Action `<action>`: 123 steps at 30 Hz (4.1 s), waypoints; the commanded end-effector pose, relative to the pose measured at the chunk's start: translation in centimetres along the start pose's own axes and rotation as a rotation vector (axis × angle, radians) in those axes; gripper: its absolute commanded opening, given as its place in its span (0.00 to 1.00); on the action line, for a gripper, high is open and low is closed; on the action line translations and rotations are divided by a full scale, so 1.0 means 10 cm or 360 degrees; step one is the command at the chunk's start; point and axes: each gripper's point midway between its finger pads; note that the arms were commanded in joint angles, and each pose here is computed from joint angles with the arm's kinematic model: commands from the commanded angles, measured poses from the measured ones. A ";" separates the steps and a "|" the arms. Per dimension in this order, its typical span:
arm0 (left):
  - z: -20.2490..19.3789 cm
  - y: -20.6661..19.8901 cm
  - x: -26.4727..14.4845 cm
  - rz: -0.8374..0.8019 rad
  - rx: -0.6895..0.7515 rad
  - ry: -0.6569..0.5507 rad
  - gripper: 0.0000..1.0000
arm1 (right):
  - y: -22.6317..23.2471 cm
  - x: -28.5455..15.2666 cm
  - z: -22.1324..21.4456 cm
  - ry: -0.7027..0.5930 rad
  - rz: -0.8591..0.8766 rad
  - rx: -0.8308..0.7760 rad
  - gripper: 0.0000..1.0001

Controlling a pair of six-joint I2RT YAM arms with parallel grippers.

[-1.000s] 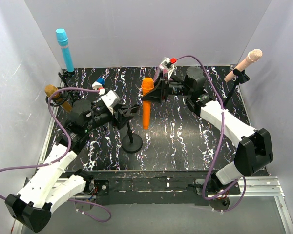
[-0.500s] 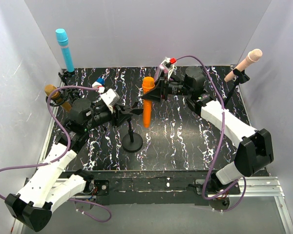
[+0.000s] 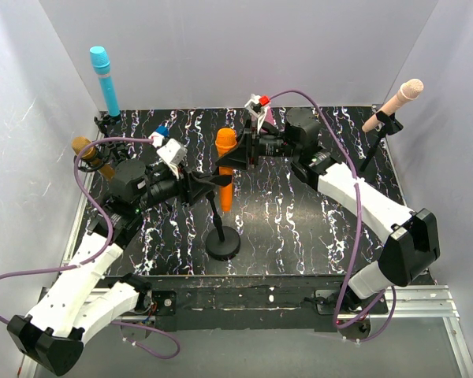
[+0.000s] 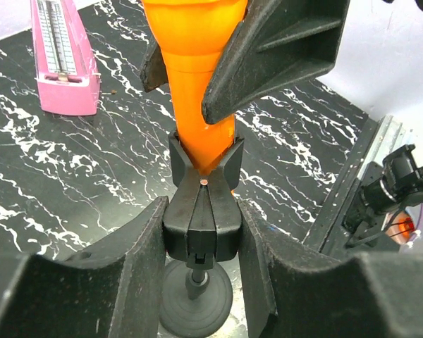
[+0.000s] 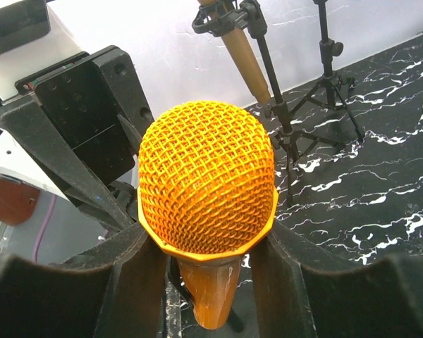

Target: Attach the microphones to the stand

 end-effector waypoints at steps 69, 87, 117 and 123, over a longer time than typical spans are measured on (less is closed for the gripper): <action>-0.38 -0.52 -0.39 -0.0265 -0.0208 0.0042 0.98 | 0.93 -0.97 -0.11 0.0231 0.0548 -0.0364 0.89; -1.16 -1.27 -0.08 -0.0400 0.0134 0.0363 0.98 | 0.84 -1.59 -1.23 0.0550 0.0236 -0.0506 0.91; -1.34 -1.21 0.39 0.0833 0.0330 -0.0067 0.57 | 0.32 -1.82 -1.62 0.0276 -0.0050 -0.0251 0.89; -1.28 -1.26 0.50 0.0864 0.0285 -0.0146 0.55 | 0.30 -1.83 -1.63 0.0275 -0.0048 -0.0238 0.89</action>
Point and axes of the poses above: each gripper's point midway between its finger pads, its own x axis out along the fingers, its own y axis along the line the jaws close on, z = x × y, and after that the axes turned 2 degrees about x, right-handed
